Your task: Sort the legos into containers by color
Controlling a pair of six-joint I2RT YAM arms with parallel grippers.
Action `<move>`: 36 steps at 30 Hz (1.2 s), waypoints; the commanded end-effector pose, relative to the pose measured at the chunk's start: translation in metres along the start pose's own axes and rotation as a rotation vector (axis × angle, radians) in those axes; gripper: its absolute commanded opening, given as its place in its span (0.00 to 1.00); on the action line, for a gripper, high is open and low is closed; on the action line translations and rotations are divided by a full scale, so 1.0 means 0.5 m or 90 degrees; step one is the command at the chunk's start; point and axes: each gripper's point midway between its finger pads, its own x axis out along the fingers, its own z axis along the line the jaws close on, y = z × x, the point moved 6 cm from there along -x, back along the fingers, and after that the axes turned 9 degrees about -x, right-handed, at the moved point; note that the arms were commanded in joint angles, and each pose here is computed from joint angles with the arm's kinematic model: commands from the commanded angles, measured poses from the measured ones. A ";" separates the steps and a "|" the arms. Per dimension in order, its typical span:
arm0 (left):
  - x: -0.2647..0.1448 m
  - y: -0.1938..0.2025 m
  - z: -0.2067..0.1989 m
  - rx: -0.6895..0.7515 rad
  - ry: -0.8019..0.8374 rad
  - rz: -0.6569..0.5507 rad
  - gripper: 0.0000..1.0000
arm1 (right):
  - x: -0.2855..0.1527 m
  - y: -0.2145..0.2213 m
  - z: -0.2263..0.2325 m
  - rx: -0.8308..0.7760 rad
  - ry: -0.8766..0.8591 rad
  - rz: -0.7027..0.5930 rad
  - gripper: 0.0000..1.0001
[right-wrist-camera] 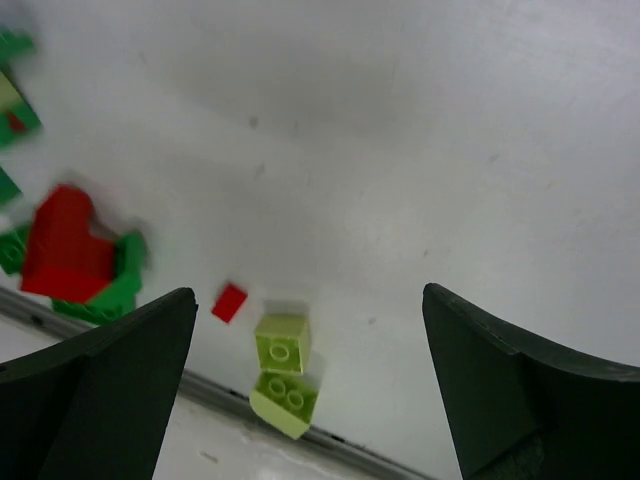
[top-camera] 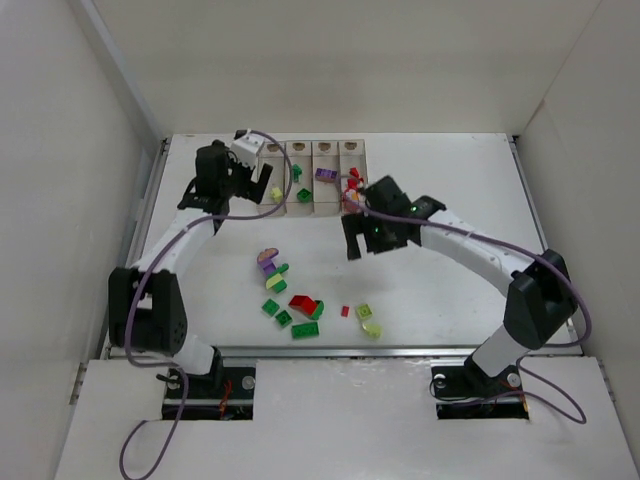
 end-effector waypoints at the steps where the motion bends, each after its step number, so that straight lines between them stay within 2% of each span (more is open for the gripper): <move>1: -0.075 0.050 -0.004 -0.015 -0.032 0.064 1.00 | 0.015 0.108 0.023 0.000 -0.006 0.107 1.00; 3: -0.099 0.087 -0.029 -0.033 -0.007 0.082 1.00 | 0.015 0.132 0.033 0.001 -0.008 0.123 1.00; 11: -0.183 0.096 -0.099 -0.013 0.059 -0.017 1.00 | 0.019 0.168 0.069 -0.042 -0.064 0.121 0.82; 15: -0.193 0.099 -0.111 0.000 0.068 -0.030 1.00 | 0.023 0.167 0.079 -0.068 -0.083 0.130 0.73; 22: -0.197 0.096 -0.103 0.000 0.048 -0.033 1.00 | 0.052 0.189 0.085 -0.125 -0.037 0.228 0.73; 31: -0.183 0.118 -0.102 0.010 0.044 -0.014 1.00 | 0.072 0.218 0.088 -0.116 -0.038 0.269 0.73; 33: -0.175 0.123 -0.102 0.010 0.045 -0.008 1.00 | 0.080 0.220 0.088 -0.116 -0.037 0.272 0.69; 36: -0.172 0.116 -0.100 0.016 0.044 -0.014 1.00 | 0.090 0.226 0.097 -0.121 -0.043 0.285 0.69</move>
